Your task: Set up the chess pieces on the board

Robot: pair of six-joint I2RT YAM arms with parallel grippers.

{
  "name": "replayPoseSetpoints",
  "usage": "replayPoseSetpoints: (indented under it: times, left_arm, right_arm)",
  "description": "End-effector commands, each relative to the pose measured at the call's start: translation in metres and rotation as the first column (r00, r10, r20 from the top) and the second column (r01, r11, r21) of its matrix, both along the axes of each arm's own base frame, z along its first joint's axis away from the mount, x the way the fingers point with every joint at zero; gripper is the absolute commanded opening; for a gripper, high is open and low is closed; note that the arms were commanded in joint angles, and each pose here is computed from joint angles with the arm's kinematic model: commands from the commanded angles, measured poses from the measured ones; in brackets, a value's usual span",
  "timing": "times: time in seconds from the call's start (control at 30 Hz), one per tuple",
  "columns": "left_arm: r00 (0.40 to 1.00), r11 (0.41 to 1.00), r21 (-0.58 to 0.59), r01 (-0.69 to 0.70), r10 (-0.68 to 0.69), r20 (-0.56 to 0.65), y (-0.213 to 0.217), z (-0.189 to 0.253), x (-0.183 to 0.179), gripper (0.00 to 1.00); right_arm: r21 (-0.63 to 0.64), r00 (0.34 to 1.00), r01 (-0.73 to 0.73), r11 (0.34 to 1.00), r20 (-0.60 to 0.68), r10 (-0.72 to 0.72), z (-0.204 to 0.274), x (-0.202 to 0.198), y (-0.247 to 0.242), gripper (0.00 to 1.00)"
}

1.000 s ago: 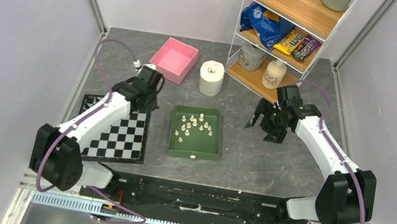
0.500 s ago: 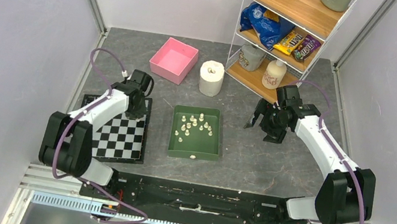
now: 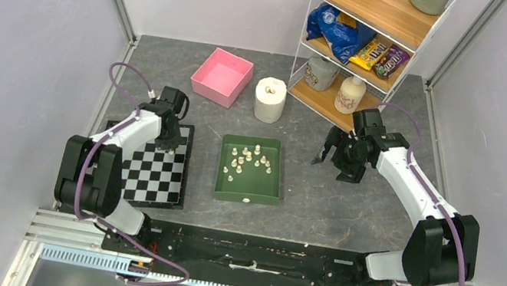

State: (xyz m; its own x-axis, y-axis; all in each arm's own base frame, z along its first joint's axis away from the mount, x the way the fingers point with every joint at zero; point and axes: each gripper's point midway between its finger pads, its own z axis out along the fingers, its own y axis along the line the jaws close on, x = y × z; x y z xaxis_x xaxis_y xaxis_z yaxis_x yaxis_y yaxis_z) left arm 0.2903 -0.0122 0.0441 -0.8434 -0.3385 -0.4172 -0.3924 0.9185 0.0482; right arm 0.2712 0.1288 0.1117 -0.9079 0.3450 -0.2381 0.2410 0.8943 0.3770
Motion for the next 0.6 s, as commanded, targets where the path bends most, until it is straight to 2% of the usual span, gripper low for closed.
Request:
replayPoseSetpoints:
  times: [0.0, 0.57]
  left_arm:
    - [0.999, 1.000, -0.007, 0.019, -0.019, 0.036, 0.0013, 0.0020, 0.0165, 0.02]
    - [0.999, 1.000, 0.011, 0.010, -0.010, 0.030, 0.0066, 0.0003, 0.0173, 0.02]
  right_arm:
    - [0.011, 1.000, -0.015, 1.000, 0.021, 0.015, 0.0035, 0.0058, 0.0034, 0.97]
    - [0.012, 1.000, -0.015, 1.000, 0.010, 0.015, 0.0009, 0.0060, 0.0040, 0.97]
